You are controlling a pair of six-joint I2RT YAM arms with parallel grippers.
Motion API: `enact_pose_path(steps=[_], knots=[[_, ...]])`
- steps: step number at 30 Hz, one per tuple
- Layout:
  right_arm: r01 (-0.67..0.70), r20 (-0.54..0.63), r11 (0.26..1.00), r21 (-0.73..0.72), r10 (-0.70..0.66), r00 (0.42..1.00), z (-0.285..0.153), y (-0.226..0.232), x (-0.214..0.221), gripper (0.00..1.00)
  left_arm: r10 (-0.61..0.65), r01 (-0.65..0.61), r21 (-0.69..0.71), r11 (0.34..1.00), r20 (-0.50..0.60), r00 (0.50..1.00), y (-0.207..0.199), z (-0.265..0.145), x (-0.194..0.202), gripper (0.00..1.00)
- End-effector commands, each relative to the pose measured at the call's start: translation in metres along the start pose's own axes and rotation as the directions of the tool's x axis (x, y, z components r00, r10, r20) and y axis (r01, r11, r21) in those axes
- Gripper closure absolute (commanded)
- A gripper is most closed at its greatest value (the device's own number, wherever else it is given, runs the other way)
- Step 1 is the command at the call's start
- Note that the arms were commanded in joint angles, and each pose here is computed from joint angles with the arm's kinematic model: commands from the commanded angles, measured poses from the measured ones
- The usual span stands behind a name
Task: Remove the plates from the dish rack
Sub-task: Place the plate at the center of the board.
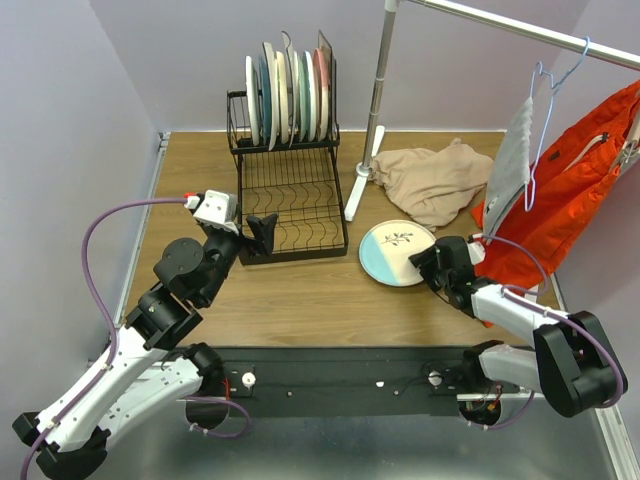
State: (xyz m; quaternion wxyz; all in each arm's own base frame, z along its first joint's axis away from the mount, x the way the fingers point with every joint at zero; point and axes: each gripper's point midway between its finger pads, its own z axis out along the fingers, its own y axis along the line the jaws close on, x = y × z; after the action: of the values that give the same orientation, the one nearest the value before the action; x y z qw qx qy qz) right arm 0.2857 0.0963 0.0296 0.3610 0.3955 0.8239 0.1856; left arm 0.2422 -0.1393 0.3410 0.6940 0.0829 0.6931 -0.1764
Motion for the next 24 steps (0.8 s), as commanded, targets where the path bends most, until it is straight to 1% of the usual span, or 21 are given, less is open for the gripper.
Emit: enact_pose_path(steps=[1, 4, 8, 9, 11, 15, 19, 24], knots=[[0.068, -0.016, 0.974, 0.217, -0.066, 0.998, 0.000, -0.055, 0.008, 0.37, -0.001, 0.002, -0.014, 1.000, 0.027, 1.000, 0.004, -0.002, -0.007, 0.14], [0.076, -0.013, 0.957, 0.278, -0.075, 0.997, -0.002, -0.059, 0.003, 0.36, -0.003, 0.003, -0.011, 1.000, 0.026, 1.000, 0.003, -0.001, -0.007, 0.14], [0.092, -0.043, 0.941, 0.325, -0.082, 0.996, -0.005, -0.061, 0.004, 0.32, -0.002, 0.002, -0.008, 1.000, 0.023, 1.000, 0.002, 0.000, -0.007, 0.13], [0.092, -0.049, 0.940, 0.327, -0.080, 0.996, -0.006, -0.062, 0.005, 0.30, -0.004, 0.004, -0.010, 1.000, 0.022, 1.000, 0.002, 0.000, -0.007, 0.14], [0.088, -0.056, 0.942, 0.324, -0.074, 0.996, -0.008, -0.061, 0.006, 0.30, -0.009, 0.009, -0.006, 1.000, 0.028, 1.000, 0.001, 0.000, -0.010, 0.14], [0.088, -0.048, 0.951, 0.296, -0.077, 0.996, -0.012, -0.055, 0.003, 0.21, -0.017, 0.017, -0.004, 1.000, 0.039, 0.999, 0.002, -0.003, -0.012, 0.14], [0.085, -0.036, 0.954, 0.287, -0.078, 0.996, -0.018, -0.051, -0.001, 0.21, -0.017, 0.017, -0.001, 1.000, 0.041, 0.999, 0.001, -0.004, -0.013, 0.14], [0.074, -0.057, 0.949, 0.307, -0.059, 0.997, -0.025, -0.059, 0.004, 0.21, -0.020, 0.020, -0.002, 1.000, 0.045, 0.999, 0.002, -0.005, -0.013, 0.14]])
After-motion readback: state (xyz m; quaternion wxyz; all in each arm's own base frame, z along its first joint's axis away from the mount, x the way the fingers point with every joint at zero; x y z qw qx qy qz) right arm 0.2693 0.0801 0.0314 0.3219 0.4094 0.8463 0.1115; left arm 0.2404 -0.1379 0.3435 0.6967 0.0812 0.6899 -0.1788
